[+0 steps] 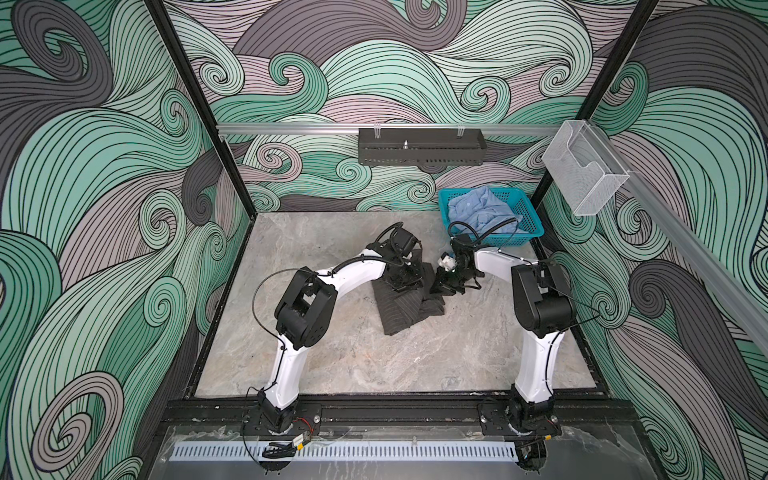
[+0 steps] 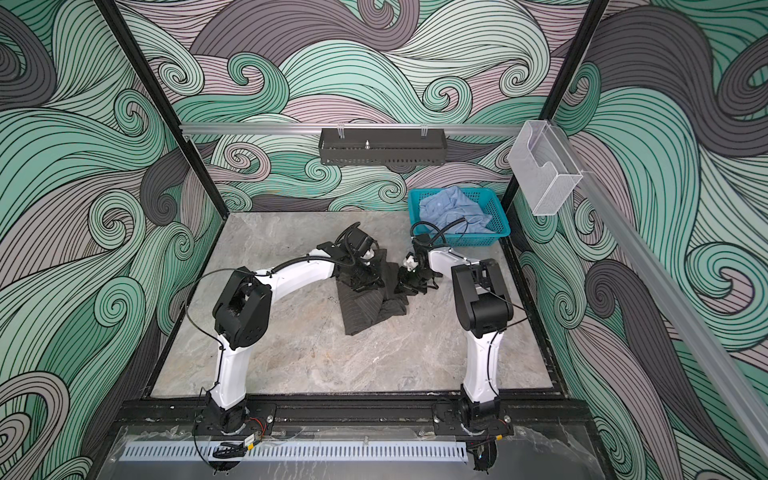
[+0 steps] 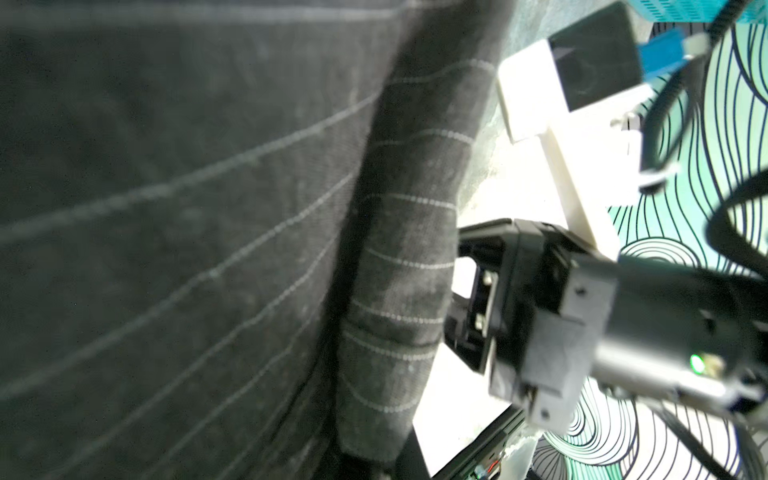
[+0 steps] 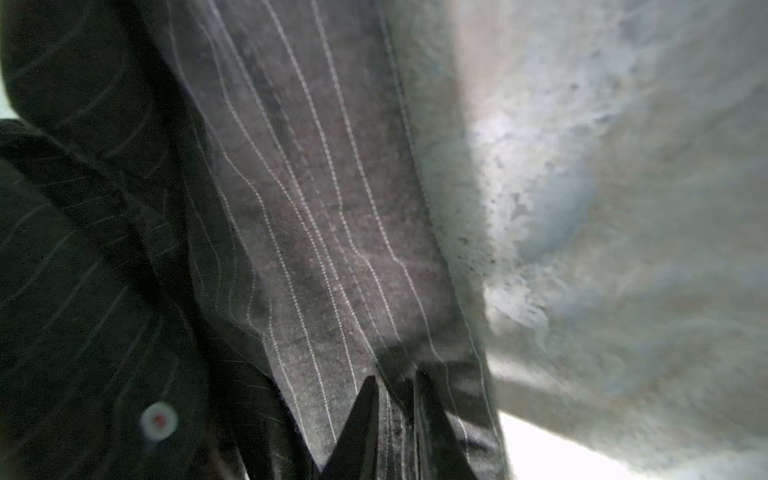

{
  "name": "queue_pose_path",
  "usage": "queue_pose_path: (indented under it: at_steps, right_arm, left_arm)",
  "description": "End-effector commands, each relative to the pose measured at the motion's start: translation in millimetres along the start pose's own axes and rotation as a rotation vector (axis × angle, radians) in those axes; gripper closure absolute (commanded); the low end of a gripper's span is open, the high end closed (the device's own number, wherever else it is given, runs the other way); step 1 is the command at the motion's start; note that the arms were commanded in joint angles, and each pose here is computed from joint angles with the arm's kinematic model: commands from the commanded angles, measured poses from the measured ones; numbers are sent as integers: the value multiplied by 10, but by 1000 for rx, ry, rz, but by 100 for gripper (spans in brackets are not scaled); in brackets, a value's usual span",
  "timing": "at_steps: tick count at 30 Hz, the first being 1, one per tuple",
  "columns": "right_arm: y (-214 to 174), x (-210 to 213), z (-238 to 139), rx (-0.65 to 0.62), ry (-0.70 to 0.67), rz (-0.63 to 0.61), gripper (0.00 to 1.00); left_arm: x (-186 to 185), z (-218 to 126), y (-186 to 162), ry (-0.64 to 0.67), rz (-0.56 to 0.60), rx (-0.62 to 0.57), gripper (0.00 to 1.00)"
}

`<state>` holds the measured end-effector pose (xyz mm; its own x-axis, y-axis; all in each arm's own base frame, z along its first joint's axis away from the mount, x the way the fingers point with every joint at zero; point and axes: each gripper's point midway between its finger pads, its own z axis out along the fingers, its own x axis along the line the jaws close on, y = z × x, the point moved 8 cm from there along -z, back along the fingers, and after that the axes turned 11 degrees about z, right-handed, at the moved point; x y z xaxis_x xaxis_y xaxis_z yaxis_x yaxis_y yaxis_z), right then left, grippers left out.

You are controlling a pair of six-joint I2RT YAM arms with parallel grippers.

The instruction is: Fold and stack the long sleeve shirts

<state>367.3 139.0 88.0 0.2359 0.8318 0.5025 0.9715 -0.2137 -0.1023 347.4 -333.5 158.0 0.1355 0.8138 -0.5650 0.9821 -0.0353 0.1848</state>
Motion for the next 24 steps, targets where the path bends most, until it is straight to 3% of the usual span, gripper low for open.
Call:
queue_pose_path:
  at_steps: [1, 11, 24]
  right_arm:
    - [-30, -16, -104, -22, -21, -6, 81]
    - [-210, 60, -47, -28, 74, 55, 81]
    - [-737, 580, 373, -31, 202, 49, 81]
  left_arm:
    - [-177, -31, 92, -46, -18, -40, 100]
    - [144, 164, -48, 5, -73, 10, 100]
    - [702, -390, -361, 50, -10, 54, 100]
